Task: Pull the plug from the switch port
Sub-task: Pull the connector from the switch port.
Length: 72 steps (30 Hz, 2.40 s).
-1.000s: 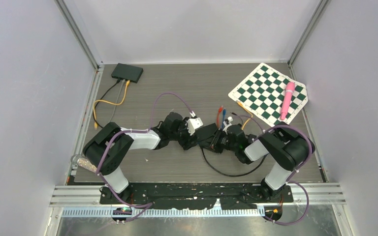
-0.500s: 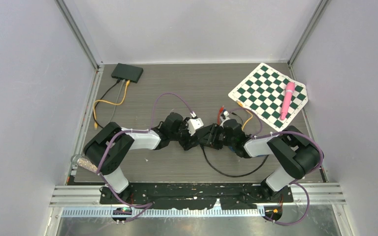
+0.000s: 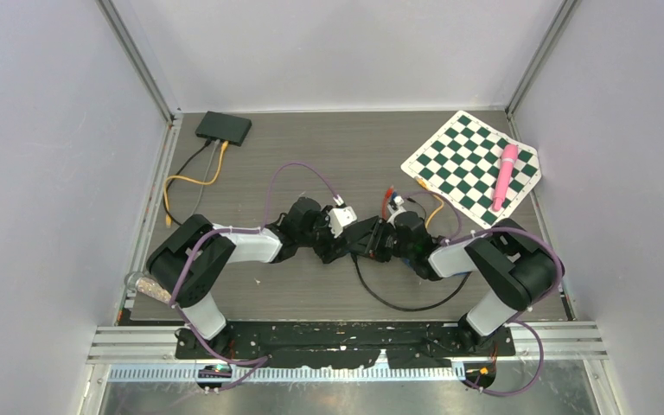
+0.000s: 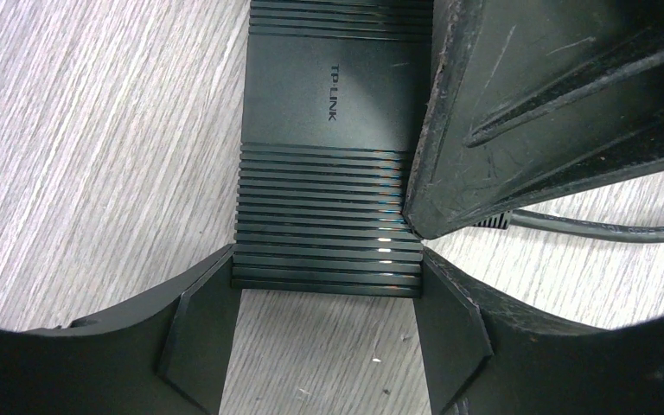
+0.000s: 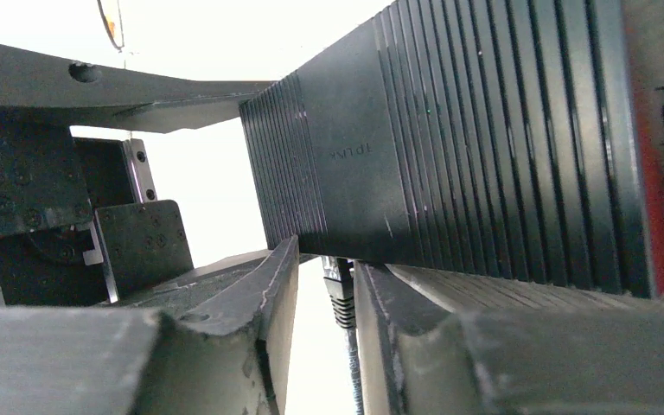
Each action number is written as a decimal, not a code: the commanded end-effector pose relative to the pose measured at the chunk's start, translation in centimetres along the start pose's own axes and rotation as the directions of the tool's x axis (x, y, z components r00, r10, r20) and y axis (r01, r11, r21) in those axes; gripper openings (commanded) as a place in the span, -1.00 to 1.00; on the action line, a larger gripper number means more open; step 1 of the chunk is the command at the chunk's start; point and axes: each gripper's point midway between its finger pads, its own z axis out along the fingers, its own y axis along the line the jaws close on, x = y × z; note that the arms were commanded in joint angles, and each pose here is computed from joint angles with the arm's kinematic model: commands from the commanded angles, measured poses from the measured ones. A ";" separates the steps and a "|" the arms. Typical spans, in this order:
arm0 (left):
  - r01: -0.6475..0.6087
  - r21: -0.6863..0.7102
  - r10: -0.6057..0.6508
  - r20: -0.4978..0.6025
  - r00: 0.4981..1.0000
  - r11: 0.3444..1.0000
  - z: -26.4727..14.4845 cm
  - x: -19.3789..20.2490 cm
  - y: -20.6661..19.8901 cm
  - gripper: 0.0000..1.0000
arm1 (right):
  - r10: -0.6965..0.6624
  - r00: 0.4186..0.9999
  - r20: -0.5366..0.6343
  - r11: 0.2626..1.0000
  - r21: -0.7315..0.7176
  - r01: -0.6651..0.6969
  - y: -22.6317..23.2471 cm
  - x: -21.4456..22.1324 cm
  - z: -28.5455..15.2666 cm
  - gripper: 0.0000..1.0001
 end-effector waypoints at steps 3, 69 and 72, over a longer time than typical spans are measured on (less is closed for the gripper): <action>0.028 0.062 -0.023 -0.081 0.996 0.998 0.2 2.7 -1.8 -0.08 | -0.054 0.998 -0.039 0.998 -0.015 0.053 -1.9 1.9 -0.1 -0.22; 0.042 0.078 -0.037 -0.075 0.997 0.996 0.4 2.9 -2.1 -0.13 | 0.149 0.986 0.071 0.989 -0.018 -0.148 -2.9 0.7 -0.2 -0.32; 0.043 0.081 -0.037 -0.075 0.997 0.996 0.4 2.9 -2.2 -0.13 | 0.156 0.985 0.076 0.988 -0.009 -0.156 -3.2 0.6 -0.1 -0.32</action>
